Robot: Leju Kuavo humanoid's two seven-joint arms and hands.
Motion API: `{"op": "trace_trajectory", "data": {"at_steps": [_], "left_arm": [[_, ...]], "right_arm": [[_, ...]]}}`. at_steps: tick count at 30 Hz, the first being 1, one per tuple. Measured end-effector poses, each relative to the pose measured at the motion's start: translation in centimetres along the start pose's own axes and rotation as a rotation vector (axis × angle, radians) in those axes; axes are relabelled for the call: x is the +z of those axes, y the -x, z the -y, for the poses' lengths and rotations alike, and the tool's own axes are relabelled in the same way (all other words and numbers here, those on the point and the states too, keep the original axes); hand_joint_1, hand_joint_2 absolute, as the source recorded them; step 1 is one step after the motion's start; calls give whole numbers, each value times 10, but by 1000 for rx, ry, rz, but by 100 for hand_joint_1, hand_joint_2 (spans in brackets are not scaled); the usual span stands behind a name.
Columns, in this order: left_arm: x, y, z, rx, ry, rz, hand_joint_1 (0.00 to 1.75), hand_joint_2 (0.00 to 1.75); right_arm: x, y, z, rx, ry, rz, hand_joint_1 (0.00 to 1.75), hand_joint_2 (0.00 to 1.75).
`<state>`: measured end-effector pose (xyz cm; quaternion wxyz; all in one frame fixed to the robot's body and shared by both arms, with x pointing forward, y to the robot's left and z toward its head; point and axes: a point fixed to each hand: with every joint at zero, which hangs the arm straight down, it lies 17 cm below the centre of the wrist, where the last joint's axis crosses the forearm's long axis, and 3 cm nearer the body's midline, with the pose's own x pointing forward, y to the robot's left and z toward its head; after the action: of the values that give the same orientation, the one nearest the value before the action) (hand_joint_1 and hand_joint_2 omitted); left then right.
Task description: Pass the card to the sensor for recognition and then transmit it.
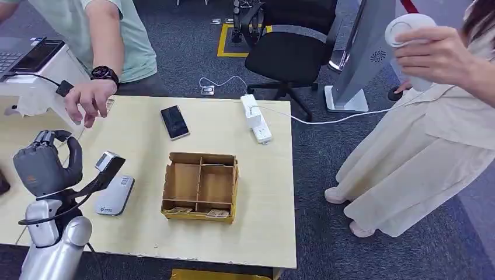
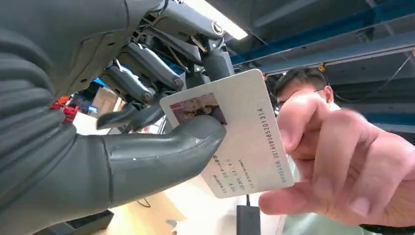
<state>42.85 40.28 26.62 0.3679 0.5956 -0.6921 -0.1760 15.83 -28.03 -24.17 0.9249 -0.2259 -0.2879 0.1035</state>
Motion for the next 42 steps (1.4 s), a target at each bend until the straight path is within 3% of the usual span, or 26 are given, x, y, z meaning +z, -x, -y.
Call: {"op": "trace_trajectory", "data": {"at_steps": [18, 31, 42], "left_arm": [[2, 4, 11, 126, 65, -52, 175, 175], [19, 17, 42, 479, 235, -231, 175, 175], [65, 61, 65, 589, 427, -417, 175, 175]], "right_arm": [[1, 1, 0, 7, -2, 0, 0, 0], [2, 9, 2, -1, 10, -15, 0, 0], [4, 15, 4, 3, 20, -21, 0, 0]]}}
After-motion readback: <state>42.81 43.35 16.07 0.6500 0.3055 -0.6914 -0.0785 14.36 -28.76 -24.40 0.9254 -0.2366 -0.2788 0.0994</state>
